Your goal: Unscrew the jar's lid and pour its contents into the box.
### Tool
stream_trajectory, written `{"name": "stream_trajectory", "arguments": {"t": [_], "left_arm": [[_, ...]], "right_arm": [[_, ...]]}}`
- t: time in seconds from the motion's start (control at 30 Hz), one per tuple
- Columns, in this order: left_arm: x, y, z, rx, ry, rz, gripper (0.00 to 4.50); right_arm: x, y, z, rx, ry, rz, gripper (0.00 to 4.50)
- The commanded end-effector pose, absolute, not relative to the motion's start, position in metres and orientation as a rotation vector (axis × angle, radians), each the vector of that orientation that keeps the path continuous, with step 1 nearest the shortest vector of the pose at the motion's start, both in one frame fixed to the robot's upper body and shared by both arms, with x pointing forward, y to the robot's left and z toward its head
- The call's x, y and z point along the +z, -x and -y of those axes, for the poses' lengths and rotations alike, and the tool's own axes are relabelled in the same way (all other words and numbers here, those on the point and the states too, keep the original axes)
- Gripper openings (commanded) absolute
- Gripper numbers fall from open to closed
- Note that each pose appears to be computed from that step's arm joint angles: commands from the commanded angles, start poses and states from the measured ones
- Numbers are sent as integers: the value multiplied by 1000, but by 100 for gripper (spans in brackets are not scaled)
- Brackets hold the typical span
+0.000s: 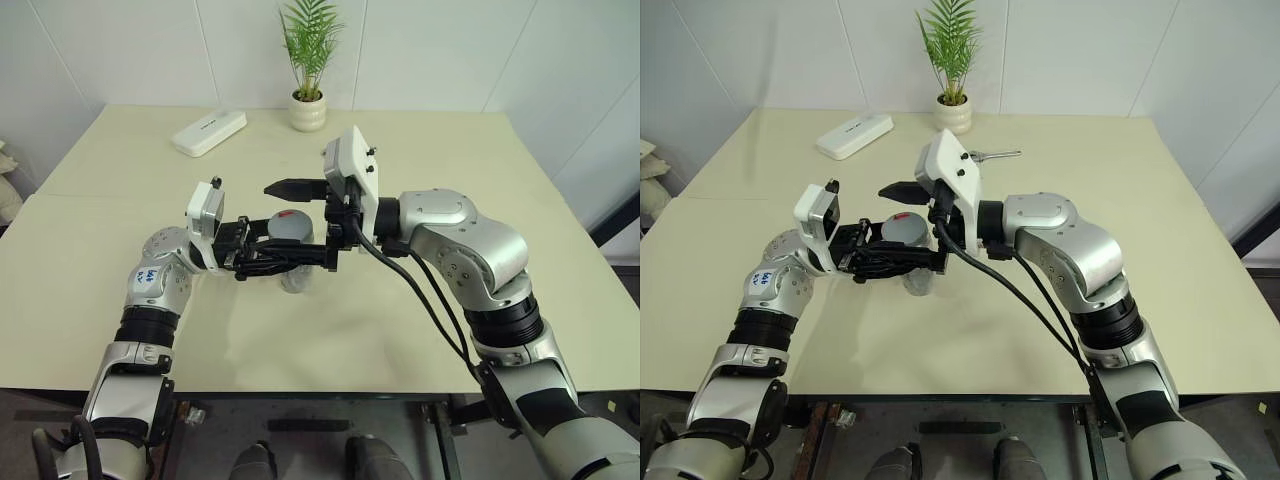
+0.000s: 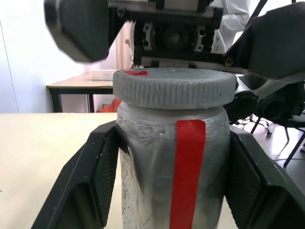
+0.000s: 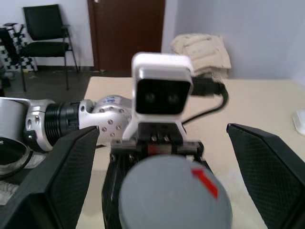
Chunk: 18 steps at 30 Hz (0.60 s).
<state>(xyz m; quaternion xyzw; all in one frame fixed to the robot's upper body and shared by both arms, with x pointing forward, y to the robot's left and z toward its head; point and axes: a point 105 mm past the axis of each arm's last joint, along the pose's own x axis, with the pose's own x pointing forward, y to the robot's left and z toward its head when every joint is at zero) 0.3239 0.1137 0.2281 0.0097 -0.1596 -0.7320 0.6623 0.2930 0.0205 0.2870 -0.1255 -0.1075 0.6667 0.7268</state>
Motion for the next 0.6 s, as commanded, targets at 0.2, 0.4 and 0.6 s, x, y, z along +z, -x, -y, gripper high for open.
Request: {"name": "stream_trajectory", "arguments": {"t": [0.2, 0.4, 0.6], "left_arm": [[239, -307, -110, -1796, -74, 438, 266], [238, -306, -108, -1803, -75, 439, 266], [237, -305, -110, -1799, -73, 439, 266]], "right_arm": [[297, -294, -27, 1513, 284, 292, 450], [297, -299, -29, 1514, 284, 290, 450], [299, -305, -22, 1477, 298, 287, 450]]}}
